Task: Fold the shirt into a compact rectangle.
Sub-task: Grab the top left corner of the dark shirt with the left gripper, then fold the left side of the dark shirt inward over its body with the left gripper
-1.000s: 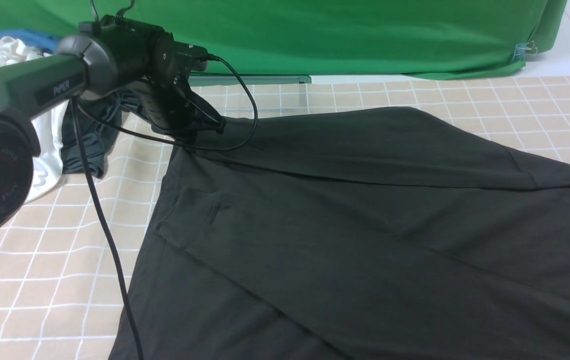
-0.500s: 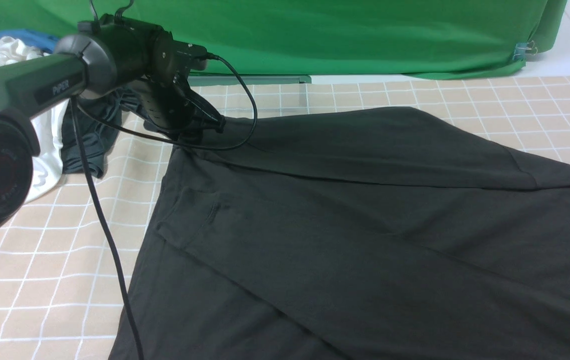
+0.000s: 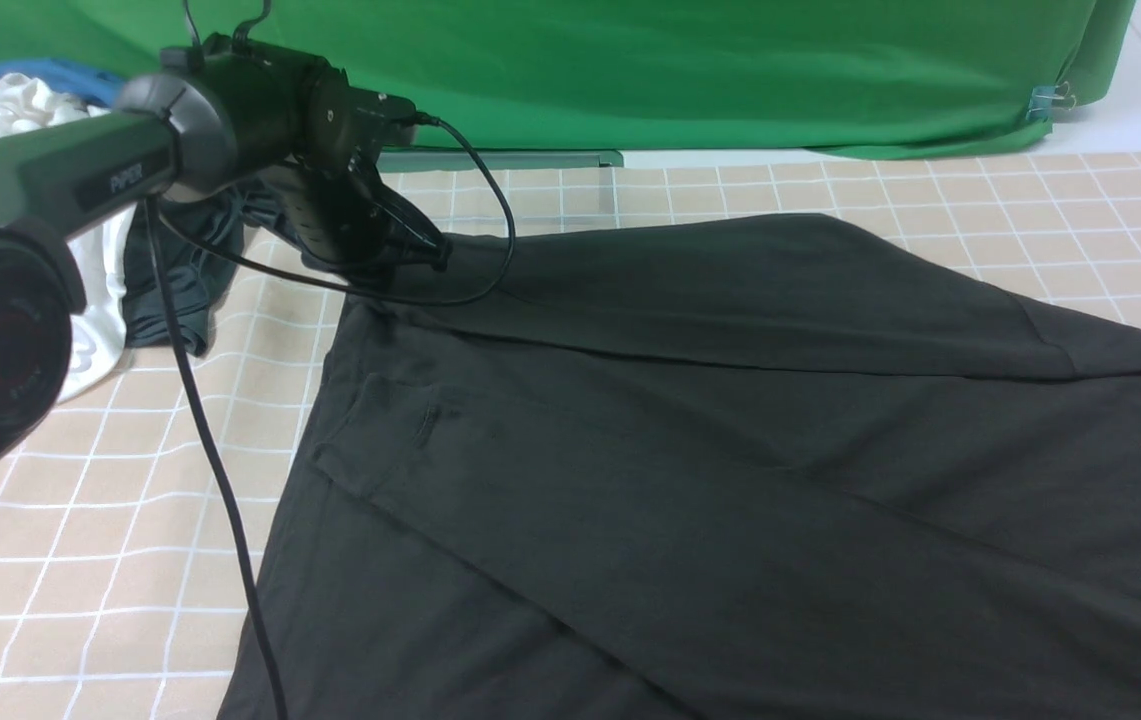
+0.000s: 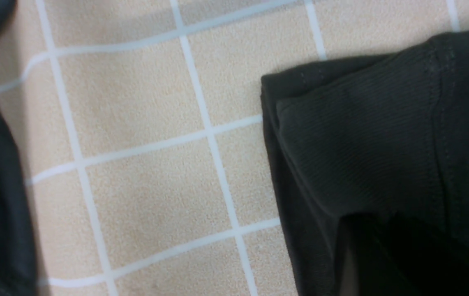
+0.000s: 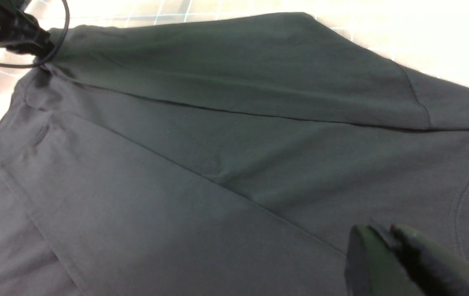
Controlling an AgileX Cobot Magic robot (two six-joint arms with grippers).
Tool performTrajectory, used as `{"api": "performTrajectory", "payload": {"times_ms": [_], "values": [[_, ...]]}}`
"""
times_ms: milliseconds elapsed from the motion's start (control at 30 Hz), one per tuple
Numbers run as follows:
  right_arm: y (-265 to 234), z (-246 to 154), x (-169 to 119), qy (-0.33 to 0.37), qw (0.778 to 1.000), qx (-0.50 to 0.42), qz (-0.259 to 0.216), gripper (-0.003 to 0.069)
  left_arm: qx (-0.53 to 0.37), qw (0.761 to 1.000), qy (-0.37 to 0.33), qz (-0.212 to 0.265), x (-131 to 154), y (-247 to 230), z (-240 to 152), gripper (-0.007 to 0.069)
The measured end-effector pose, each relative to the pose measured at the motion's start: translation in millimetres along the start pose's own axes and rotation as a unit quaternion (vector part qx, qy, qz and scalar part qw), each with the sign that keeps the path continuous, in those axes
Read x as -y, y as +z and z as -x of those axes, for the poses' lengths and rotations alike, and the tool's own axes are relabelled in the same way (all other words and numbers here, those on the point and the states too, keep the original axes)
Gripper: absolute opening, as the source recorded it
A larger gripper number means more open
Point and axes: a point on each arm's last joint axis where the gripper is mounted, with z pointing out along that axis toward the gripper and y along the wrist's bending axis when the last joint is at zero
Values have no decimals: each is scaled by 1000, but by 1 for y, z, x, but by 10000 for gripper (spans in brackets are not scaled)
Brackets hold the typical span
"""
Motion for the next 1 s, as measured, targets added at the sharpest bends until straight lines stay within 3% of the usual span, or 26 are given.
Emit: {"api": "performTrajectory", "payload": {"times_ms": [533,700,1000], "values": [[0,0,0,0,1000,0,0,91,24,1000,1,6,-3,-31,9,36],[0,0,0,0,1000,0,0,91,-8,1000,-6,-2,-2,-35,4,36],[0,0,0,0,1000,0,0,91,-38,999,-20,-16,-3,-101,-1,36]]}}
